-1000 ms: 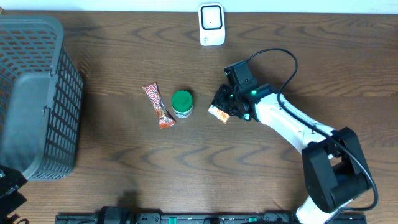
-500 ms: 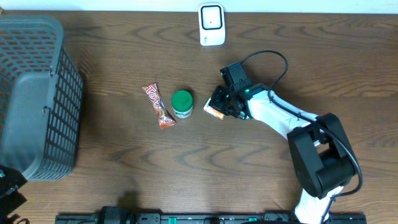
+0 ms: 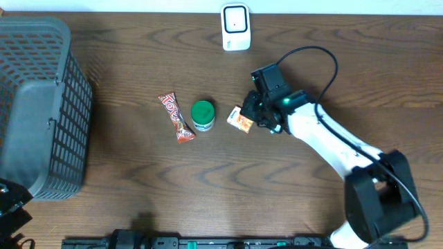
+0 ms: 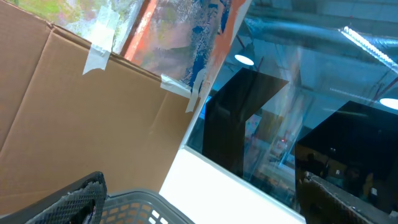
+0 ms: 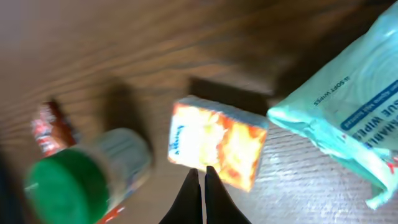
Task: Scan the item barcode
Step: 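Close the right gripper on the orange tissue pack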
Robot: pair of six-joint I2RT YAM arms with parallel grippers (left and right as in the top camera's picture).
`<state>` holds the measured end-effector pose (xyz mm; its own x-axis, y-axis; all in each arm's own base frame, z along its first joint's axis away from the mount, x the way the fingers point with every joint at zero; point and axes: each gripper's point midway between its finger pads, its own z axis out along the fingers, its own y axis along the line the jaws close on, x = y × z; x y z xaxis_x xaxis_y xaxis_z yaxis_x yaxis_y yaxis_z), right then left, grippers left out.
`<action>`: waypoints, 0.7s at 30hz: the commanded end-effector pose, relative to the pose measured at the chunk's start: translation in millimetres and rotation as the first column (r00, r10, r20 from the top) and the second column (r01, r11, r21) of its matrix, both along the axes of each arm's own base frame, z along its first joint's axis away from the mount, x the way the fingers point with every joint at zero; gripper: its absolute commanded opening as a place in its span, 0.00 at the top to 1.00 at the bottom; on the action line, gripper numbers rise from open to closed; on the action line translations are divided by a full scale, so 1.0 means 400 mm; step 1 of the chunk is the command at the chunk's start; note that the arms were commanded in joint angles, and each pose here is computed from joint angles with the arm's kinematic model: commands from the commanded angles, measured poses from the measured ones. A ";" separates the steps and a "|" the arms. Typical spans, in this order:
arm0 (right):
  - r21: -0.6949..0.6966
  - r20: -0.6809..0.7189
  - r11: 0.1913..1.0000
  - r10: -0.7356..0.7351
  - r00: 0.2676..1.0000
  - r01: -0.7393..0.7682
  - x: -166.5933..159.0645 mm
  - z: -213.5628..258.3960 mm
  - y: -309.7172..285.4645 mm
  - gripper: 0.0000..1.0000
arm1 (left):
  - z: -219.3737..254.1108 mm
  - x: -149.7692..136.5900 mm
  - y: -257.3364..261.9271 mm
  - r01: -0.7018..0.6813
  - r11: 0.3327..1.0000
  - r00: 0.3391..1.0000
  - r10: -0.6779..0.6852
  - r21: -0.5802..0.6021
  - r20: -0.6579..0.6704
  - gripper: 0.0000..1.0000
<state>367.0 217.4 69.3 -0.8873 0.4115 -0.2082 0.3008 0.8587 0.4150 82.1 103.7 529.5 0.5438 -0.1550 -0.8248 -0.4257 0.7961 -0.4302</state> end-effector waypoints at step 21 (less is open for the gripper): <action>0.004 -0.110 0.999 0.034 0.993 -0.034 -0.051 0.130 0.020 0.01 | 0.009 -0.006 0.003 -0.006 1.000 1.000 0.006 -0.009 0.031 0.02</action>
<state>337.6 218.7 69.3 -0.9248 0.3758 -0.0597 0.3389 0.8847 0.3200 80.7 103.8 533.2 0.5632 -0.1560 -0.8115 -0.4160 0.7950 -0.4415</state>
